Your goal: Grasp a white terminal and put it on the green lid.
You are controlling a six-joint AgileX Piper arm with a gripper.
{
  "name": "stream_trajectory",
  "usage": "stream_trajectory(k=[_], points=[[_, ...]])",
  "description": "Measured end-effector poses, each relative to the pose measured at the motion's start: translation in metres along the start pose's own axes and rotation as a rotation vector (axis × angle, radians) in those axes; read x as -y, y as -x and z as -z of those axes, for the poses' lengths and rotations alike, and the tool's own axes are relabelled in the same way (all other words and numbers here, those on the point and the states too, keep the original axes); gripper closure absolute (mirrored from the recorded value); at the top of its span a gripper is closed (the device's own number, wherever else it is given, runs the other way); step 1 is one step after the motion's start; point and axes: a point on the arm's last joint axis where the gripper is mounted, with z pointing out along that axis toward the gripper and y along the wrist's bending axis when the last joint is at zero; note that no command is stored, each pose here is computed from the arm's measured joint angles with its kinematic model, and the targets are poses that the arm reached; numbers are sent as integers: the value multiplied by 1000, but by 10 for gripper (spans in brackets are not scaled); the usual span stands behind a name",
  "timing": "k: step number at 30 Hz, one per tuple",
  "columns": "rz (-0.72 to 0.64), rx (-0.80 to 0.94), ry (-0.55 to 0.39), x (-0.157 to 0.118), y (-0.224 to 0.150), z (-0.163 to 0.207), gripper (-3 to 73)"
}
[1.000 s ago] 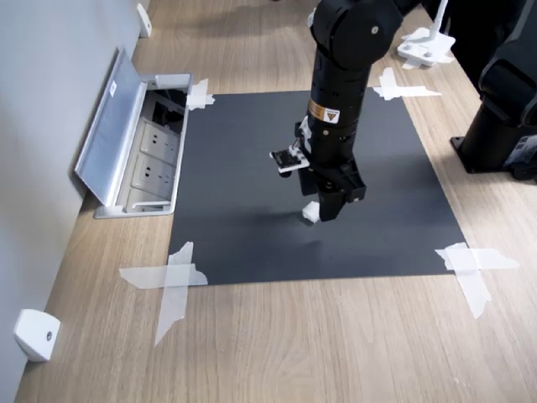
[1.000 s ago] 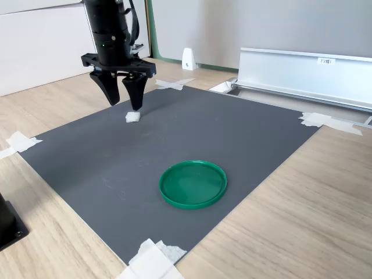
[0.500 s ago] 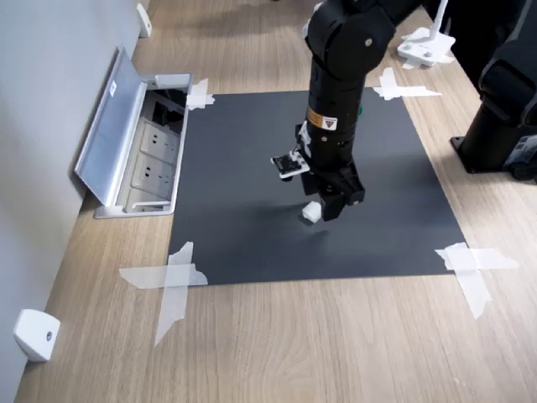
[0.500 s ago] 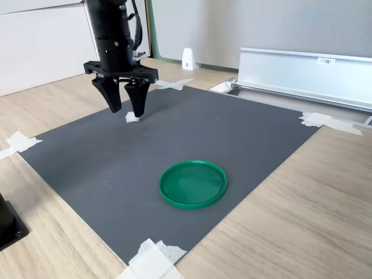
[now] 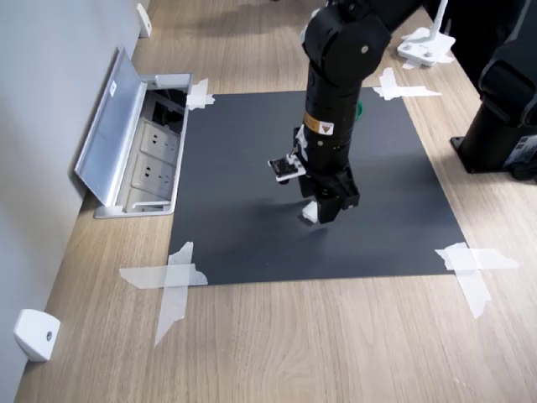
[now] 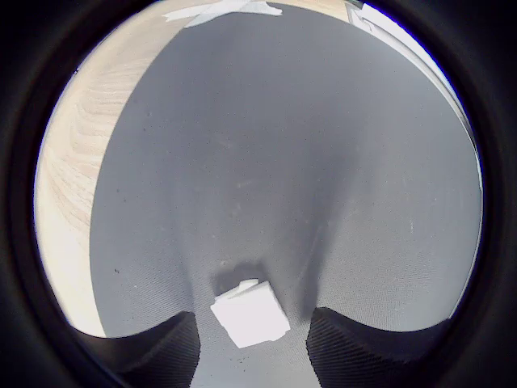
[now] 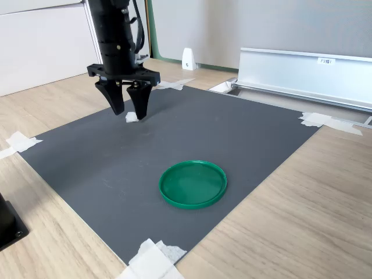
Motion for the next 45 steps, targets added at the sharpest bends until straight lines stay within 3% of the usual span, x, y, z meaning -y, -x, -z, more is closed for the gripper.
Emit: stream_trajectory(k=[24, 28, 34, 41, 45], points=[[6, 14, -6, 1, 4, -9, 129], [4, 14, -6, 1, 4, -9, 198], [-1, 19, -3, 1, 5, -9, 425], [19, 16, 14, 0, 3, 0, 425], [-19, 29, 17, 15, 0, 15, 425]])
